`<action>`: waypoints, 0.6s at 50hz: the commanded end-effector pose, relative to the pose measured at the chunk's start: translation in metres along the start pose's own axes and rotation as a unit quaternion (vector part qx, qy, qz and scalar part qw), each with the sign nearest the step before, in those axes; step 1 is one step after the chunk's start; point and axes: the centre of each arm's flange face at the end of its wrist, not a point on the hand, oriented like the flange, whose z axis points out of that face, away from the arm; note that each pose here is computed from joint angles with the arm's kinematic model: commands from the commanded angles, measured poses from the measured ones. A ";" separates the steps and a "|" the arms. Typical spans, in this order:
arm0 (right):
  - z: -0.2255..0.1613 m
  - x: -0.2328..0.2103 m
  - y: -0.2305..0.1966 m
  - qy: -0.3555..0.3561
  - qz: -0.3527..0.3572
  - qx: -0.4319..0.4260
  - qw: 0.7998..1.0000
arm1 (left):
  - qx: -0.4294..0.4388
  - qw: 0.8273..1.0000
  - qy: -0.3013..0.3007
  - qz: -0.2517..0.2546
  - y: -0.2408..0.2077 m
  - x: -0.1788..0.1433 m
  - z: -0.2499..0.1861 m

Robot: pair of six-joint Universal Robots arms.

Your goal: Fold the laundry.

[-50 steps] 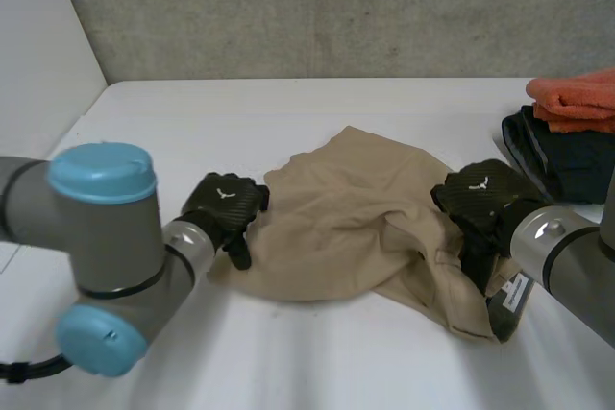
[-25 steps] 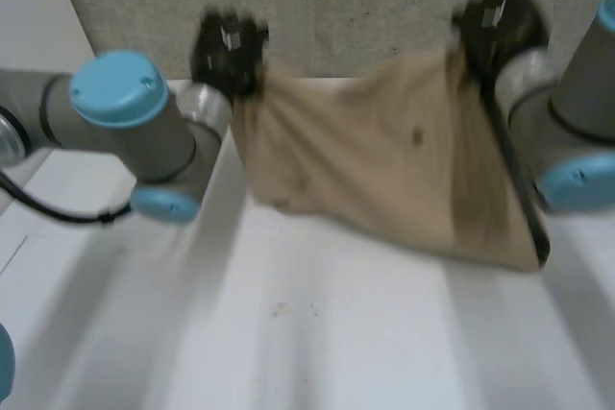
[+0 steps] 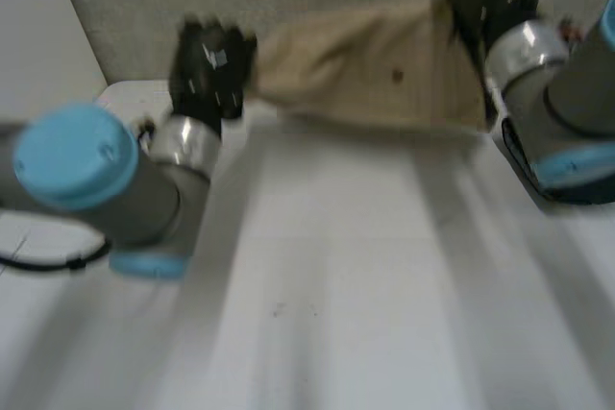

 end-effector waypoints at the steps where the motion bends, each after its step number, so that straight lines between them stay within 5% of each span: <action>1: -0.086 -0.052 0.073 -0.174 0.053 -0.227 0.957 | -0.133 0.986 0.097 0.011 0.048 0.042 -0.080; 9: -0.121 -0.058 0.091 -0.211 0.081 -0.310 0.924 | -0.207 0.972 0.112 0.023 0.047 0.038 -0.109; 22: -0.131 -0.026 0.048 -0.147 0.154 -0.297 0.931 | -0.191 0.976 0.105 0.009 0.007 0.017 -0.112; 30: -0.148 -0.013 0.025 -0.113 0.234 -0.321 0.911 | -0.188 0.979 0.073 -0.024 0.005 0.000 -0.095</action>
